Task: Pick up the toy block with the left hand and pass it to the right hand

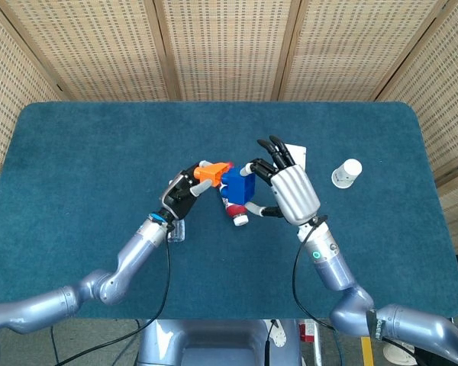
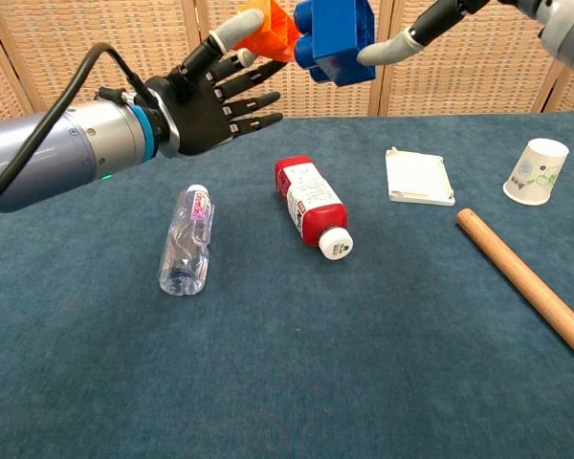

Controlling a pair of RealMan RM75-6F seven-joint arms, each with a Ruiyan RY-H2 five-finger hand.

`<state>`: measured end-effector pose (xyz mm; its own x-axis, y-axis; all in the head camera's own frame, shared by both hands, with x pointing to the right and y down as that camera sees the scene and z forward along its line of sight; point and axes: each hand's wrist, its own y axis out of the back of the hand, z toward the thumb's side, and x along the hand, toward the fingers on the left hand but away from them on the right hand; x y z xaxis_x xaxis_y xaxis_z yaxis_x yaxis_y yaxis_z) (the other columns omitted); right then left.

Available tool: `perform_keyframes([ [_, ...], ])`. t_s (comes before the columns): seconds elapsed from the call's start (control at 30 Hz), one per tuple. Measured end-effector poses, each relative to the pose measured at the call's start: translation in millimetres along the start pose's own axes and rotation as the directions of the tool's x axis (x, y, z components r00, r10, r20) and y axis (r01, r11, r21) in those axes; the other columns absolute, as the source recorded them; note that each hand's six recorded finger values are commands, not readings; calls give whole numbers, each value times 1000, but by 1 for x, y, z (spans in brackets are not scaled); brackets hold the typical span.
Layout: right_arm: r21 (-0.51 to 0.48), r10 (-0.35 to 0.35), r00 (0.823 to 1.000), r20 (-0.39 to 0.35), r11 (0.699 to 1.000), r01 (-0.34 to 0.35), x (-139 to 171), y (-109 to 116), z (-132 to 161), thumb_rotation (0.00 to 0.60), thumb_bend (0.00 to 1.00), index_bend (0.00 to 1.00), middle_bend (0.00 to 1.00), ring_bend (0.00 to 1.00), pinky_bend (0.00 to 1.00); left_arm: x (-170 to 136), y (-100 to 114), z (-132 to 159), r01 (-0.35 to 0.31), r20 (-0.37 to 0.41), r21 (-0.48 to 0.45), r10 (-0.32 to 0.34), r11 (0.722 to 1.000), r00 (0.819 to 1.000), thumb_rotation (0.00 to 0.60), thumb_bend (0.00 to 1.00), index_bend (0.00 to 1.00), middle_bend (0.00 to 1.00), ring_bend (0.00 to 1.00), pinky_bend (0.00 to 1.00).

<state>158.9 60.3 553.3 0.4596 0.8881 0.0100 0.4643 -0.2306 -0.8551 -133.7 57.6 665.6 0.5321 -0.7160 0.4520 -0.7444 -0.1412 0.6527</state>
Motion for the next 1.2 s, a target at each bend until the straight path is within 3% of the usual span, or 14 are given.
perform_keyframes([
  [0.37,69,-11,1000,10,998,10,13,22,-34,600,165,613,591,109,0,-16,43,44,-72,66,59,68,996,995,600,435,564,513,57,0],
  [0.5,142,15,999,28,990,-19,19,22,-54,600,165,614,592,112,0,-23,59,61,-96,93,194,79,976,993,600,431,564,514,57,0],
  [0.6,203,50,998,50,977,-59,26,19,-72,600,165,613,592,112,0,-30,74,71,-123,102,359,92,925,991,600,429,564,514,57,0],
  [0.7,259,86,994,73,960,-103,34,14,-90,600,166,614,591,115,0,-40,93,80,-154,106,546,115,823,988,600,430,563,514,57,0],
  [0.8,295,121,988,95,944,-144,42,7,-105,600,167,613,591,119,0,-53,114,88,-180,108,716,148,674,983,600,430,562,514,56,0],
  [0.83,308,131,986,99,939,-156,44,5,-109,600,167,613,592,119,0,-58,122,90,-186,109,773,163,606,981,600,430,562,514,56,0],
  [0.9,330,146,984,101,928,-172,47,1,-115,600,167,614,576,119,0,-67,135,91,-190,109,845,186,500,976,600,430,562,512,57,0],
  [0.93,346,156,983,102,920,-182,49,-2,-118,600,166,602,541,119,0,-73,144,90,-190,111,884,204,426,973,600,430,562,510,57,0],
  [0.97,356,161,982,102,915,-187,51,-4,-121,600,163,574,497,119,0,-77,150,90,-189,112,909,218,371,969,600,430,562,505,57,0],
  [1.03,376,171,980,102,905,-198,54,-8,-125,600,84,381,279,72,0,-87,167,87,-181,115,951,253,252,960,600,422,547,462,55,0],
  [1.07,382,177,979,103,901,-203,56,-10,-127,600,51,284,184,49,0,-91,174,86,-176,117,962,269,207,956,600,373,494,386,40,0],
  [1.13,394,197,975,107,891,-223,59,-15,-131,600,0,68,13,0,0,-99,189,82,-163,119,979,301,125,946,600,231,285,179,12,0],
  [1.2,400,216,969,120,883,-247,62,-18,-134,600,0,12,0,0,0,-103,197,76,-151,118,985,318,80,941,600,76,43,15,0,0],
])
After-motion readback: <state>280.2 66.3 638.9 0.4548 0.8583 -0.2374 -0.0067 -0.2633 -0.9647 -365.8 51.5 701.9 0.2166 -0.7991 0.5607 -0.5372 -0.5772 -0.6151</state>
